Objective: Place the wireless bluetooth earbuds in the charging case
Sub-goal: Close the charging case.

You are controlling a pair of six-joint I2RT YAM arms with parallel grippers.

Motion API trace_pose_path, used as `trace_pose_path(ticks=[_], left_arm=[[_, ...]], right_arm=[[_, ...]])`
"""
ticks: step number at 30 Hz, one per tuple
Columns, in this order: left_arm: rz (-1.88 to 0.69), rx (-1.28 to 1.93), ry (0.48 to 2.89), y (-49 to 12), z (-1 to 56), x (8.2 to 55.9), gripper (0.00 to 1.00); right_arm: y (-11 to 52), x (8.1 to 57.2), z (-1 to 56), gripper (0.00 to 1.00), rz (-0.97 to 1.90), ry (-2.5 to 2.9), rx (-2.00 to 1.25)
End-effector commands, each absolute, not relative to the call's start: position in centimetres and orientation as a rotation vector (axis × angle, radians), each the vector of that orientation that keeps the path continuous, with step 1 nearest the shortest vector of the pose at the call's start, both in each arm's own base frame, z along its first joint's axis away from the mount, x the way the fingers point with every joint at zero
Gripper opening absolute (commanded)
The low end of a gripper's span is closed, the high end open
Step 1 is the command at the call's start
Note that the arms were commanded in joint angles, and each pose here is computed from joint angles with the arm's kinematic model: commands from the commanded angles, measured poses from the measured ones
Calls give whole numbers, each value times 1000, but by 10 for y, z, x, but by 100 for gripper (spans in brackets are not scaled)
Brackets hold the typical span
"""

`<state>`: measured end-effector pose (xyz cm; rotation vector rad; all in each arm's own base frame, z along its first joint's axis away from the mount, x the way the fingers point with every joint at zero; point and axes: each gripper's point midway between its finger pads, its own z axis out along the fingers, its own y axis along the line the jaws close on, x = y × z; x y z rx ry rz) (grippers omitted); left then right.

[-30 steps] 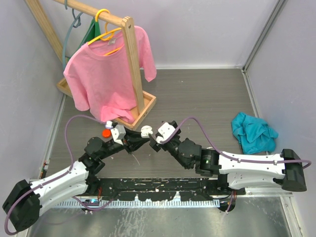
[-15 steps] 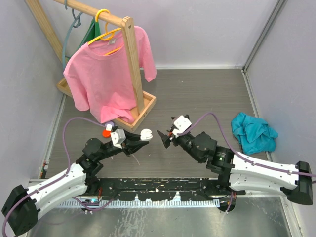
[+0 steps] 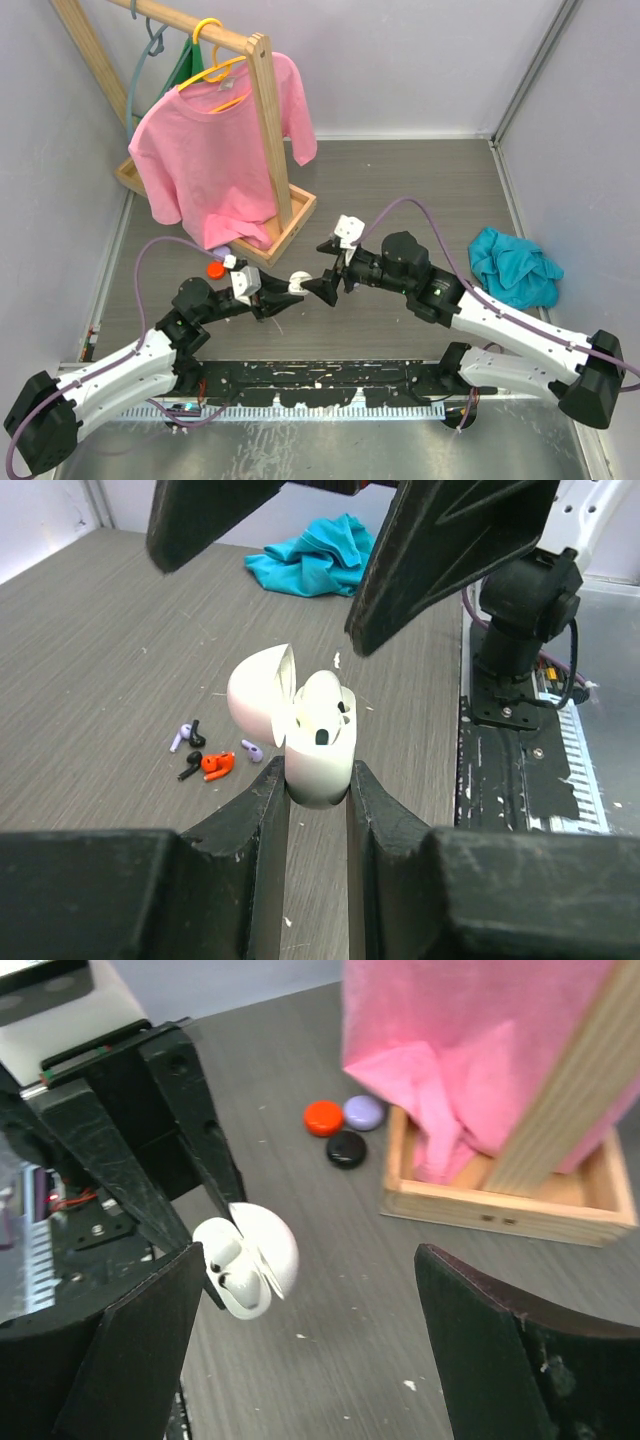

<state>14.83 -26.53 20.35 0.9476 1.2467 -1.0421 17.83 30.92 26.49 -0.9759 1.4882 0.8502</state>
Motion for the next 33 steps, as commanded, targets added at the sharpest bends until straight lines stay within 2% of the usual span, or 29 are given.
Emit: trace_pose_path(ticks=[1,8,18,29,33], left_arm=[[-1058,986,1111,-270,235,141,0],[-1070,985,1122,-271,235,141,0],[-1114,880,1307,-275,227,156,0],[-1197,705,1616,-275,201,164,0],[-1175,593,1749,-270,189,171,0]], right_arm=[[329,153,286,91,1058,1413,-1104],[342,146,267,90,1133,1455,-1217],[334,137,263,77,1139,1478,-1257],[315,152,258,77,1003,1517,-1154],[305,174,256,79,897,1575,-1010]])
